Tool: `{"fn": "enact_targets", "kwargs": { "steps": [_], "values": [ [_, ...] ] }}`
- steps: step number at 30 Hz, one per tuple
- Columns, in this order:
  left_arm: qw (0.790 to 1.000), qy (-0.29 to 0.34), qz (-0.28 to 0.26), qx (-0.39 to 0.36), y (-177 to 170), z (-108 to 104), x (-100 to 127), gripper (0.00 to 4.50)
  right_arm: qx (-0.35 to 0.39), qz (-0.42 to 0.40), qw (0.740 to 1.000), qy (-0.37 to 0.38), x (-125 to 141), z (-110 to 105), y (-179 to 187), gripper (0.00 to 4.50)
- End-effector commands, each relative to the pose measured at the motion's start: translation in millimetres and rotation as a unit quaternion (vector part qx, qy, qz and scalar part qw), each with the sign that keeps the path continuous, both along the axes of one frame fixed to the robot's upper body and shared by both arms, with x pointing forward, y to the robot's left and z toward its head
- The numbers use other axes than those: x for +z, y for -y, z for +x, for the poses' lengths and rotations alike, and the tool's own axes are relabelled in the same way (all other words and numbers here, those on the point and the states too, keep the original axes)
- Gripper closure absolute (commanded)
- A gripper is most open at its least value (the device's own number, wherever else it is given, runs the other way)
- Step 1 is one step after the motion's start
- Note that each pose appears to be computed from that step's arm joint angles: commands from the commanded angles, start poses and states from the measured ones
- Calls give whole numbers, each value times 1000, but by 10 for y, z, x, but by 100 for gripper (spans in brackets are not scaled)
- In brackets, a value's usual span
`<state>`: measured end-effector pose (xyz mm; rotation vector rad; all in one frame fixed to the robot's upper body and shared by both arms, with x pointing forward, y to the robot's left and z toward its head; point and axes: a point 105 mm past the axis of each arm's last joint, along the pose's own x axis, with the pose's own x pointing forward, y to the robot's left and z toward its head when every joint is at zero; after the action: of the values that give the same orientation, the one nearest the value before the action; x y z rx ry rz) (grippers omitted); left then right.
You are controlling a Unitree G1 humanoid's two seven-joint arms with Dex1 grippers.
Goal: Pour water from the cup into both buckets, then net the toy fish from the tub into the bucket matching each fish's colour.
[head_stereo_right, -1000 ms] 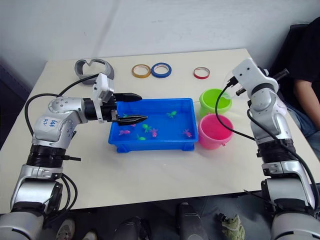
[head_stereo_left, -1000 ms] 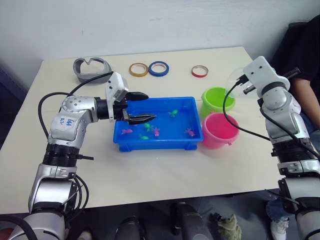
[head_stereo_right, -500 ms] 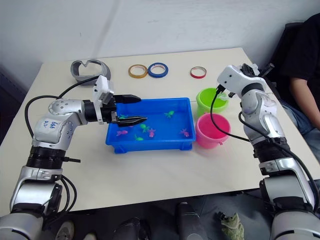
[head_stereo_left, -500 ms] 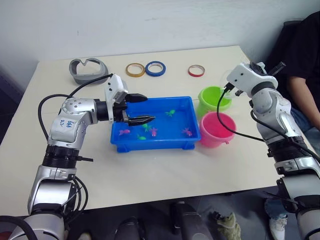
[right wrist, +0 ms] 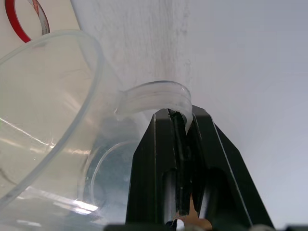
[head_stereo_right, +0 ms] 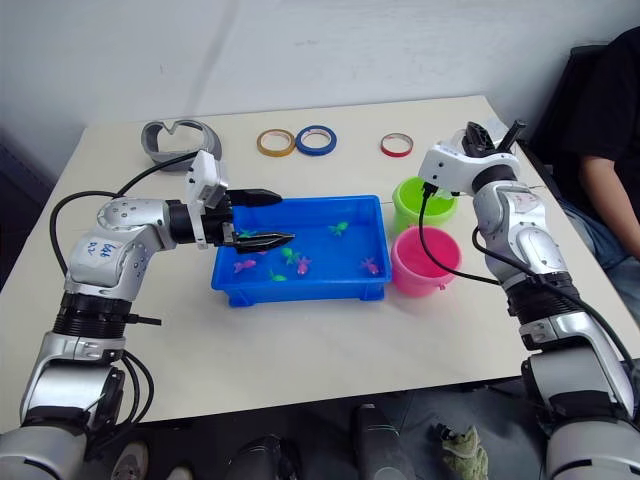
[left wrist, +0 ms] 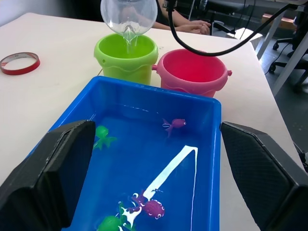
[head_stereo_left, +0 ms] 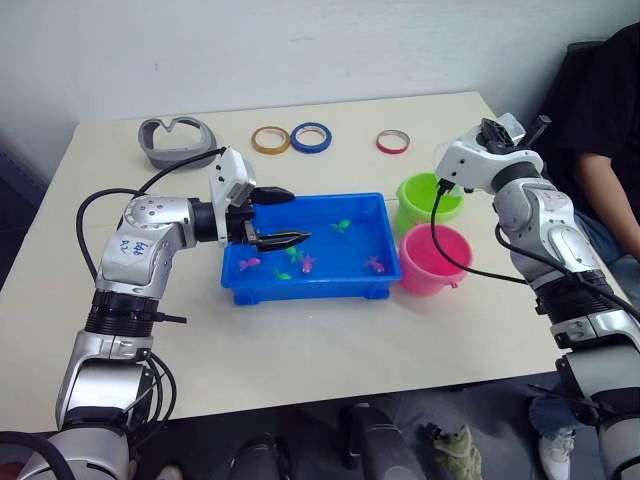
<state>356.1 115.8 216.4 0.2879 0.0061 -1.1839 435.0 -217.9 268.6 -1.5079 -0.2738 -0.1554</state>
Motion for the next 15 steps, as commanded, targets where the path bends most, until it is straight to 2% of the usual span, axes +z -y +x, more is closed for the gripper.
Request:
{"fn": "enact_targets", "kwargs": {
  "steps": [1, 15],
  "values": [
    [1000, 28, -9, -2, -11, -38, 120, 0, 4, -26, 999, 43, 235, -39, -7, 443],
    [1000, 30, -7, -2, -16, -37, 123, 0, 13, -58, 997, 52, 246, -43, -52, 443]
  ]
}}
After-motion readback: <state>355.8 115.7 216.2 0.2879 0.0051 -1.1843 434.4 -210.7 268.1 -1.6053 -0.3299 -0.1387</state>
